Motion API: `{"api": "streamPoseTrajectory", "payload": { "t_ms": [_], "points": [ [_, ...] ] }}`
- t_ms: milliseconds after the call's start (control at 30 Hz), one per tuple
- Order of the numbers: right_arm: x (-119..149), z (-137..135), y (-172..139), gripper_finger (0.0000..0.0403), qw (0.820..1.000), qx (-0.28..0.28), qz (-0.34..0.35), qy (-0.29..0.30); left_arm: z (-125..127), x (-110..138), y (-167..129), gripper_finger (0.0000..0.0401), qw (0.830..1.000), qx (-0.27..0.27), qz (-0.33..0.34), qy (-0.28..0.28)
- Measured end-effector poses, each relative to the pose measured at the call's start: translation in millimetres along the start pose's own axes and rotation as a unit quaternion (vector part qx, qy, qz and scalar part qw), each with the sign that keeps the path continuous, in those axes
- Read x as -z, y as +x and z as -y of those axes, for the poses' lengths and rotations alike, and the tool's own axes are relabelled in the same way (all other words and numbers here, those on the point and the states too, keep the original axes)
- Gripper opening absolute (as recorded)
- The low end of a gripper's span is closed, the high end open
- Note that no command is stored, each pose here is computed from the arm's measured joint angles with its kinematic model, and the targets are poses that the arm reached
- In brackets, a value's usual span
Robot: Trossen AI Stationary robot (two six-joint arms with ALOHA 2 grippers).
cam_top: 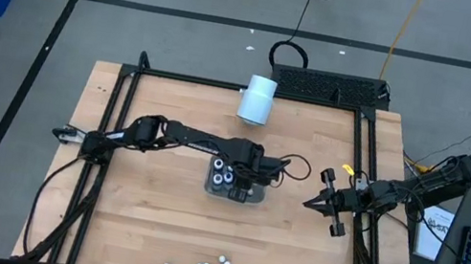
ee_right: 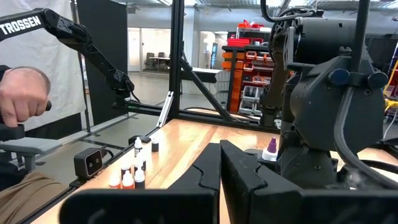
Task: Pick & Place food coloring
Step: Put the small yellow food coloring bottle into the gray bin, then put the small green food coloring bottle into the gray bin
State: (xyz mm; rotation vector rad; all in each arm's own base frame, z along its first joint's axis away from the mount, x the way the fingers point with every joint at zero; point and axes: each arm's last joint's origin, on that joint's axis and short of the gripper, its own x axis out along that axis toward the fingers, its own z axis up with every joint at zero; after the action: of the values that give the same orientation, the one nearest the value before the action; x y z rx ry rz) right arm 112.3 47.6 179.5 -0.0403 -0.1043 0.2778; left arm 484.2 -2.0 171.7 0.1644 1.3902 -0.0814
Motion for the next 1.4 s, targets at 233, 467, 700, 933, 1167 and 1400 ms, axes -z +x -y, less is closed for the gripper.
{"api": "streamPoseTrajectory", "payload": {
  "t_ms": [233,467,700,933,1167,1400],
  "points": [
    [0,0,0,0.0,1.0,0.0,0.0,-0.011,11,-7,-8,0.0169,1.0,0.003,0.017,0.025],
    [0,0,0,0.0,1.0,0.001,0.0,-0.012,18,-21,-61,0.022,0.997,-0.025,0.054,0.043],
    [0,0,0,0.0,1.0,0.0,-0.001,-0.011,36,9,-146,0.0238,0.995,-0.054,0.081,0.02],
    [0,0,0,0.0,1.0,0.002,-0.001,-0.011,66,53,-239,0.0216,0.985,-0.078,0.155,-0.017],
    [0,0,0,0.0,1.0,0.0,-0.002,0.001,108,100,-298,0.0093,0.966,-0.099,0.233,-0.055],
    [1,0,0,0.0,1.0,0.0,-0.006,0.002,145,144,-276,0.0013,0.967,-0.1,0.232,-0.036]
  ]
}}
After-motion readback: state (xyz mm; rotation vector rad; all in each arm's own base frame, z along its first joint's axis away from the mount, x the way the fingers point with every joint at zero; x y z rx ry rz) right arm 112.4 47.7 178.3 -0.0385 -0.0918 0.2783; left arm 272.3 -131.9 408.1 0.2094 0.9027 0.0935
